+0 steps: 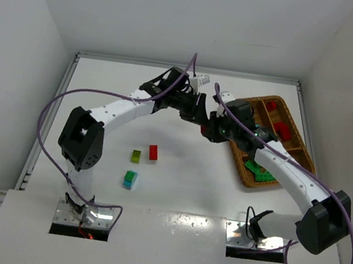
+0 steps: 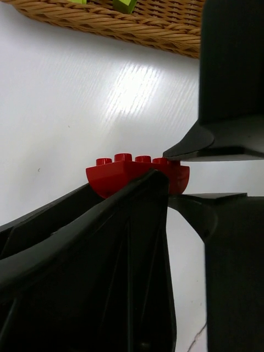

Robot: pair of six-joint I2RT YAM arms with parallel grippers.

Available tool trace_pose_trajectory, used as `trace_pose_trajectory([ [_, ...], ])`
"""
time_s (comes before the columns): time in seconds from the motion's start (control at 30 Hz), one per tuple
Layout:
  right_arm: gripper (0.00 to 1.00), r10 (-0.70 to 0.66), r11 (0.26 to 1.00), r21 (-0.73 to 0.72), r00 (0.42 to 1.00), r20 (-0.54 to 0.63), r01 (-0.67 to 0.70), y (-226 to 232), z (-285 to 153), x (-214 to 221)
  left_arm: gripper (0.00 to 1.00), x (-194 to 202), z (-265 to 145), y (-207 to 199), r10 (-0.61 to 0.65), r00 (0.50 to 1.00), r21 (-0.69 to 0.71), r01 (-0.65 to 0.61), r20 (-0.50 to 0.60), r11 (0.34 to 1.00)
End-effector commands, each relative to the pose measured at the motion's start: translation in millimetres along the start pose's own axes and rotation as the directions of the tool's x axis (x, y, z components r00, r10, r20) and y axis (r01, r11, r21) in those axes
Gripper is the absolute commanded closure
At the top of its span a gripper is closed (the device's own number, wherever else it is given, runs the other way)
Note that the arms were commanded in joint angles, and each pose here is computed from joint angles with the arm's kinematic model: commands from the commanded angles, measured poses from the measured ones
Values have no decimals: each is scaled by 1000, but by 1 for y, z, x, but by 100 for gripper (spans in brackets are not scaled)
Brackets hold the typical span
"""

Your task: Sort the legos into containers by color

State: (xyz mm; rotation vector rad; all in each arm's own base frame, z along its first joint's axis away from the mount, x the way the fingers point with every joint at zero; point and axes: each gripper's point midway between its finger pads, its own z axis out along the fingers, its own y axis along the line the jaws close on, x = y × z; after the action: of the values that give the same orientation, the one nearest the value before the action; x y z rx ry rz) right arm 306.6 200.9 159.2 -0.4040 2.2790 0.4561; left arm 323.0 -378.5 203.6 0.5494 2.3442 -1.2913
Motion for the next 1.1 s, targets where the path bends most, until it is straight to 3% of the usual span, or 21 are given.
trace_pose_trajectory([
  [0.0, 100, 41, 995, 84, 989, 142, -53, -16, -4, -33, 100, -6, -32, -51, 64, 998, 125, -66, 20, 990],
  [0.1, 100, 49, 986, 150, 992, 118, -67, -31, -8, -24, 100, -9, -37, -43, 47, 998, 102, -50, 29, 994],
  [0.17, 100, 58, 982, 171, 992, 114, -77, -36, -8, -17, 94, -13, -42, -41, 48, 998, 91, -52, 46, 994],
  [0.2, 100, 68, 980, 180, 991, 119, -89, -37, -8, -18, 75, -10, -41, -39, 43, 998, 88, -46, 39, 995],
  [0.27, 100, 87, 971, 212, 991, 103, -108, -45, -9, -10, 64, -14, -46, -38, 43, 998, 85, -48, 53, 995],
  [0.3, 100, 102, 970, 211, 989, 107, -123, -45, -8, -10, 48, -14, -46, -38, 52, 997, 85, -57, 54, 995],
  [0.4, 100, 157, 946, 268, 982, 107, -181, -62, -10, -9, 19, -15, -51, -31, 37, 998, 71, -41, 59, 997],
  [0.47, 100, 202, 919, 323, 973, 116, -229, -81, -12, -6, 11, -17, -55, -26, 31, 997, 56, -36, 71, 998],
  [0.57, 100, 260, 867, 394, 951, 168, -306, -109, -21, -11, 5, -18, -62, -19, 23, 997, 41, -27, 77, 999],
  [0.63, 100, 300, 785, 509, 936, 185, -353, -139, -29, -8, 5, -18, -63, -5, 19, 996, -18, -18, 84, 1000],
  [0.7, 100, 397, 652, 607, 886, 238, -455, -180, -45, -4, 5, -16, -67, 13, -3, 997, -99, 12, 83, 995],
  [0.83, 100, 507, 477, 672, 801, 317, -567, -244, -51, 6, 5, -9, -76, 56, -19, 993, -325, 58, 120, 944],
  [1.07, 100, 524, 353, 708, 757, 392, -611, -311, -39, -16, 5, 26, -104, 98, -29, 990, -524, 100, 142, 846],
])
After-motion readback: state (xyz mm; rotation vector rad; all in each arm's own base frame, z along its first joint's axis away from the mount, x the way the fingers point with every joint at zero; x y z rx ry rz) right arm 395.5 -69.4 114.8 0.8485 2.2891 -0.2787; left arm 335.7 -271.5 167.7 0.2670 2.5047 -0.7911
